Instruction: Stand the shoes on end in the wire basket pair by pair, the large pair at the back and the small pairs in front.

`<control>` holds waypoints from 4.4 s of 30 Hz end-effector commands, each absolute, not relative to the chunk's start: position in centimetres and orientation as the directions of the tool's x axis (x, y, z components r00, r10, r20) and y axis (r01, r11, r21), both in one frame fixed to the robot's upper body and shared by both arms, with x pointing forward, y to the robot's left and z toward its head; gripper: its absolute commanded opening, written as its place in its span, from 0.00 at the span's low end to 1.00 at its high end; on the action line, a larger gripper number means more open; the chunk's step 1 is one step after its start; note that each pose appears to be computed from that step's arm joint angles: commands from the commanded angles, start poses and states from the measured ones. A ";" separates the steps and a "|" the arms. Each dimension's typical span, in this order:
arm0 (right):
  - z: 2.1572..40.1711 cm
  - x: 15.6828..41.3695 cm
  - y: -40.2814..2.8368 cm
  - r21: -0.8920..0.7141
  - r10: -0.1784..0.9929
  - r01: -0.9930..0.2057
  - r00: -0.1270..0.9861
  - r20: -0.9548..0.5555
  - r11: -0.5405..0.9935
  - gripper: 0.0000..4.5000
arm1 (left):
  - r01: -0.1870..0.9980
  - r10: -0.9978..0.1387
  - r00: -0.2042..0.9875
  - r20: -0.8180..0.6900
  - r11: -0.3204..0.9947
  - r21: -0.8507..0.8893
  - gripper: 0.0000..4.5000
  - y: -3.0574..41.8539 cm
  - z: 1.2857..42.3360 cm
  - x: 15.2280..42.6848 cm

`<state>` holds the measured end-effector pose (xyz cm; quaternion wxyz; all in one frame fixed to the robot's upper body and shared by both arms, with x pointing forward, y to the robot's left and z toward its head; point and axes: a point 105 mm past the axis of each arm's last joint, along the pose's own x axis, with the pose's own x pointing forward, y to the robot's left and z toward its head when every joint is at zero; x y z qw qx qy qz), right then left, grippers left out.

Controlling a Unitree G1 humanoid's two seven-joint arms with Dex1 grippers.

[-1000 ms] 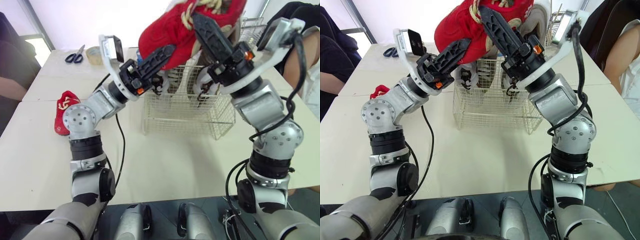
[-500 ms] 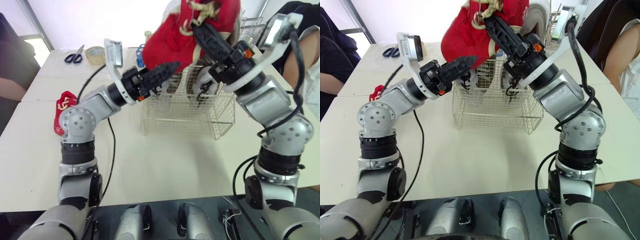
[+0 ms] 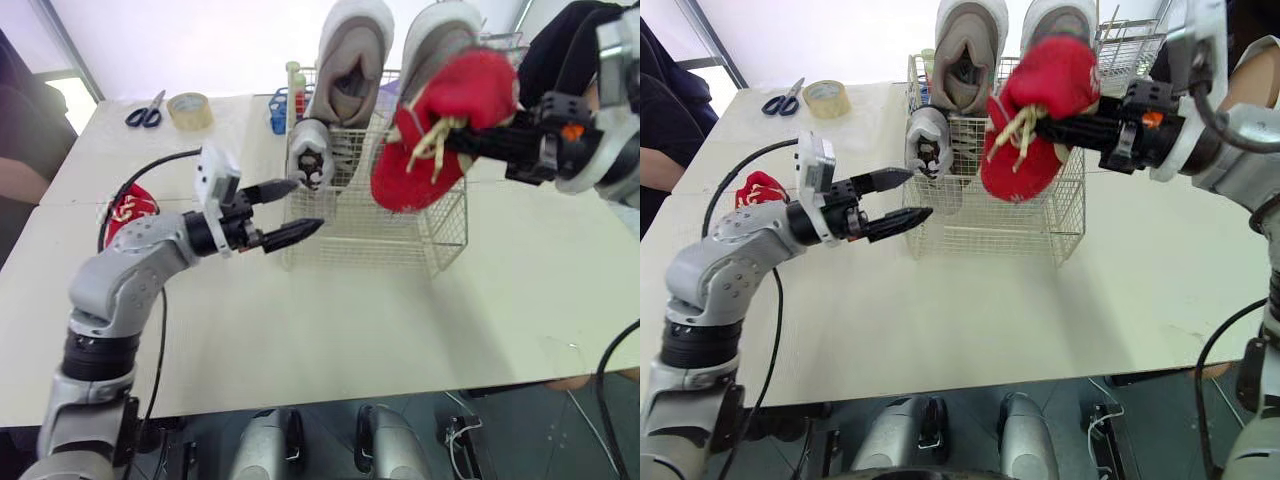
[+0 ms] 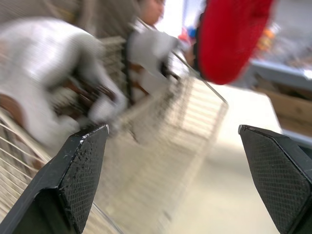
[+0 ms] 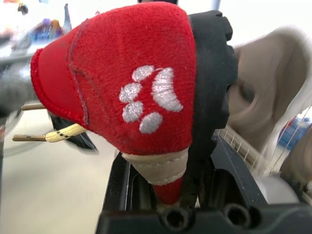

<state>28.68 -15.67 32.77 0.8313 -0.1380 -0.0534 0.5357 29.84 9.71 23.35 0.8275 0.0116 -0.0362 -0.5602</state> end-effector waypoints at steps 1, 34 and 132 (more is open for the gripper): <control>33.1 28.9 -16.6 -0.401 0.900 -0.852 0.416 -0.128 0.336 0.11 | 0.935 -0.939 0.336 0.075 0.342 0.093 0.99 9.5 24.6 29.0; 26.2 31.7 -18.5 -0.445 0.844 -0.858 0.423 -0.331 0.255 0.84 | 0.936 -0.936 0.338 0.094 0.345 0.073 1.00 9.3 25.7 28.8; 33.4 24.8 -12.1 -0.327 0.947 -0.897 0.320 -0.023 0.296 1.00 | 0.551 -0.392 0.446 0.805 0.829 0.098 0.01 9.1 34.8 31.5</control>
